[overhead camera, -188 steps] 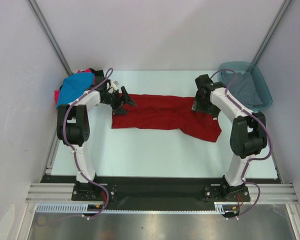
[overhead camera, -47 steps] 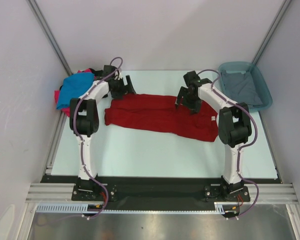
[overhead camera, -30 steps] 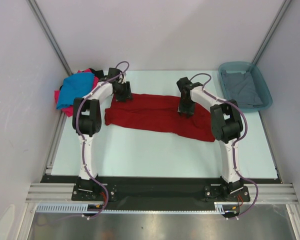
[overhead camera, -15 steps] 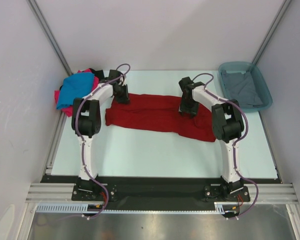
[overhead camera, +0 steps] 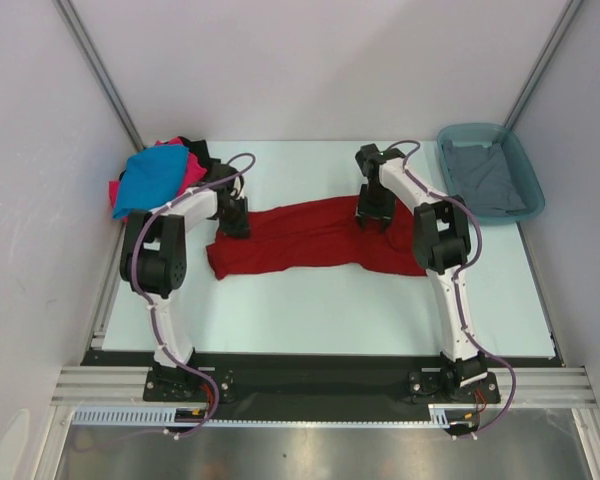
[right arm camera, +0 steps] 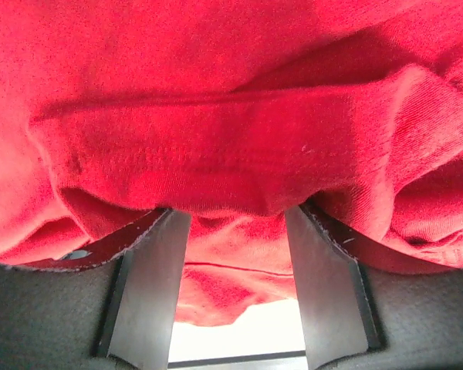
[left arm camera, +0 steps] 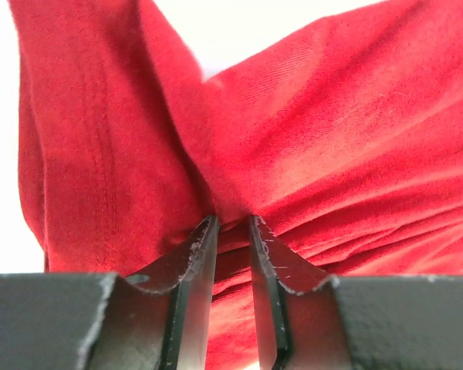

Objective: Fold and stack the t-shirts
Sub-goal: Fold the tshirt

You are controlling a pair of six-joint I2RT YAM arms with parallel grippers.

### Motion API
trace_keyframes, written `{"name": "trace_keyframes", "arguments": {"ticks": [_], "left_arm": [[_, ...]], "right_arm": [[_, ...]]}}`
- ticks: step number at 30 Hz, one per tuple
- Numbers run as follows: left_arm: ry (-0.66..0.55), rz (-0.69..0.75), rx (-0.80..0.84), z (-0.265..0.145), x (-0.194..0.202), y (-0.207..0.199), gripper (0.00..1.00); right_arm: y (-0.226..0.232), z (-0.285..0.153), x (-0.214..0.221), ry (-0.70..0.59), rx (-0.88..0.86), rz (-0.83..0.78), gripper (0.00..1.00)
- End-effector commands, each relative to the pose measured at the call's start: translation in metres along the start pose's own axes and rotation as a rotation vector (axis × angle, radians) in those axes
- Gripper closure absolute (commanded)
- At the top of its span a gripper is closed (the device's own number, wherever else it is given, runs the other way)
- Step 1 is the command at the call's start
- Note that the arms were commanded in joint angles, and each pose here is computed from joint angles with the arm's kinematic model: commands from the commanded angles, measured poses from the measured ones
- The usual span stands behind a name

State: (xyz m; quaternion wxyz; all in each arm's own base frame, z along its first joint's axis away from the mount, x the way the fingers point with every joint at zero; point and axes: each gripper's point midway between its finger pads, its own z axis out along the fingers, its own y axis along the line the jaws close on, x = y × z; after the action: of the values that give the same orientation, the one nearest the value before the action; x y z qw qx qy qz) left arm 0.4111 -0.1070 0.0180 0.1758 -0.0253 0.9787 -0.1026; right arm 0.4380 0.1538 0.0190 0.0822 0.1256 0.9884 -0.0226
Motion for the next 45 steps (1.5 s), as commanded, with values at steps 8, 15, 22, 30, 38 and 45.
{"name": "trace_keyframes", "arguments": {"ticks": [8, 15, 22, 30, 38, 45], "left_arm": [[0.268, -0.008, -0.016, -0.039, 0.118, -0.004, 0.66], [0.381, 0.047, 0.061, -0.062, 0.184, -0.039, 0.66], [0.476, 0.168, 0.126, -0.092, 0.237, -0.081, 0.65], [0.545, 0.230, 0.215, -0.126, 0.275, -0.109, 0.65], [0.602, 0.361, 0.291, -0.149, 0.302, -0.148, 0.66], [0.287, 0.446, 0.213, -0.179, 0.231, -0.172, 0.59]], "right_arm": [[0.051, 0.033, -0.037, -0.027, -0.156, -0.045, 0.38], [0.086, 0.034, -0.031, 0.027, -0.334, -0.084, 0.34], [0.114, 0.031, -0.012, 0.081, -0.464, -0.173, 0.34], [0.140, 0.021, 0.005, 0.150, -0.636, -0.278, 0.31], [0.154, 0.028, 0.034, 0.262, -0.740, -0.321, 0.30], [0.149, -0.037, -0.010, -0.043, -0.660, -0.411, 0.26]]}}
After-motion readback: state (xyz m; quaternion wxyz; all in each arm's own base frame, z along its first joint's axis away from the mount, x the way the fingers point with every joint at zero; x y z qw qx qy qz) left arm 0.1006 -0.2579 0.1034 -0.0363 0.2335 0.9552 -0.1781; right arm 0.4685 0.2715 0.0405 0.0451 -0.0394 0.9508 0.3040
